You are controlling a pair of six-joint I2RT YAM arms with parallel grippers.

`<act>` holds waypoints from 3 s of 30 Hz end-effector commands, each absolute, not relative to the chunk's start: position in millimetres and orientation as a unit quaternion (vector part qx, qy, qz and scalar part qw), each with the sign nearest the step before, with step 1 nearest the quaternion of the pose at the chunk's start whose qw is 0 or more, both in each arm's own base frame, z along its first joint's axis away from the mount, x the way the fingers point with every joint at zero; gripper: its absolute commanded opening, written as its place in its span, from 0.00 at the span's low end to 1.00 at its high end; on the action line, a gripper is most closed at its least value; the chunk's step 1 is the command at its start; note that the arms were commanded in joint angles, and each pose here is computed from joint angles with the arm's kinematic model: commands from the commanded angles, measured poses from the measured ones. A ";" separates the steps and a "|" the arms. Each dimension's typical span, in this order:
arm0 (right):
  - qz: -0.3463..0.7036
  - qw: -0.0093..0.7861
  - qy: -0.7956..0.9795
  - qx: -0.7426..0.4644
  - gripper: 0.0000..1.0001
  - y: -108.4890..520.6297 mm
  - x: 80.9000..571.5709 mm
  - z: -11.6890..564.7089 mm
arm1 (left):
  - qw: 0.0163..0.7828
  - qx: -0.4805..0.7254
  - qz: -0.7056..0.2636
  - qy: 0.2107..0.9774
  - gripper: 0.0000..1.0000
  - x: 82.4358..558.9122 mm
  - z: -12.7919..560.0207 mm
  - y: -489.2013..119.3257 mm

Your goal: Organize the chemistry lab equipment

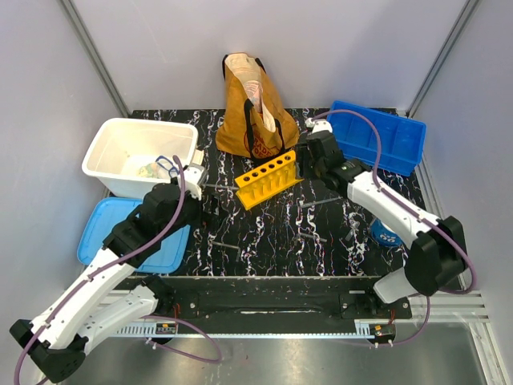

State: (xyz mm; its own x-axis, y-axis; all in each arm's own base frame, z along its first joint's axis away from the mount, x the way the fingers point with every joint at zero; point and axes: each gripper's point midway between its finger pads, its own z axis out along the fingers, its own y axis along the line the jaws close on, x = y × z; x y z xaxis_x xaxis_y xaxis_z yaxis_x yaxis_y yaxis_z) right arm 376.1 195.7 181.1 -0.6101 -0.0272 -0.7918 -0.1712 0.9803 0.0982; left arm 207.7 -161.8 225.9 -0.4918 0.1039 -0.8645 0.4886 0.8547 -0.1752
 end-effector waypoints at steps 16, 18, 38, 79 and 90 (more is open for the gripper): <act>0.030 0.403 0.915 -0.021 0.67 156.6 337.8 176.9 | 0.514 0.151 -0.214 0.817 0.99 205.0 247.9 -153.5; 0.023 0.399 0.917 -0.019 0.67 154.8 338.2 177.5 | 0.518 0.147 -0.215 0.815 0.99 204.4 249.4 -152.2; -0.032 0.227 0.971 0.065 0.63 83.9 320.8 82.6 | 0.511 0.166 -0.235 0.810 0.99 198.6 249.1 -160.1; -0.043 0.121 0.962 0.243 0.31 44.7 253.5 -5.8 | 0.512 0.182 -0.270 0.795 0.94 188.9 256.1 -169.6; -0.020 0.156 0.962 0.223 0.26 49.5 263.6 17.4 | 0.519 0.159 -0.272 0.794 0.92 185.8 259.3 -162.7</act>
State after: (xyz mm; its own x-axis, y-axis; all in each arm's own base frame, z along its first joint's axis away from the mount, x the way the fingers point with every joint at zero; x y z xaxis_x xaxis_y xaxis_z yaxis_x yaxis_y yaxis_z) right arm 254.0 46.0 12.1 -0.8612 0.4358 -0.2614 0.4550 0.8904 -0.0146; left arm 183.8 -163.9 247.0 -0.4440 0.0223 -0.8958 0.5459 0.7995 -0.2506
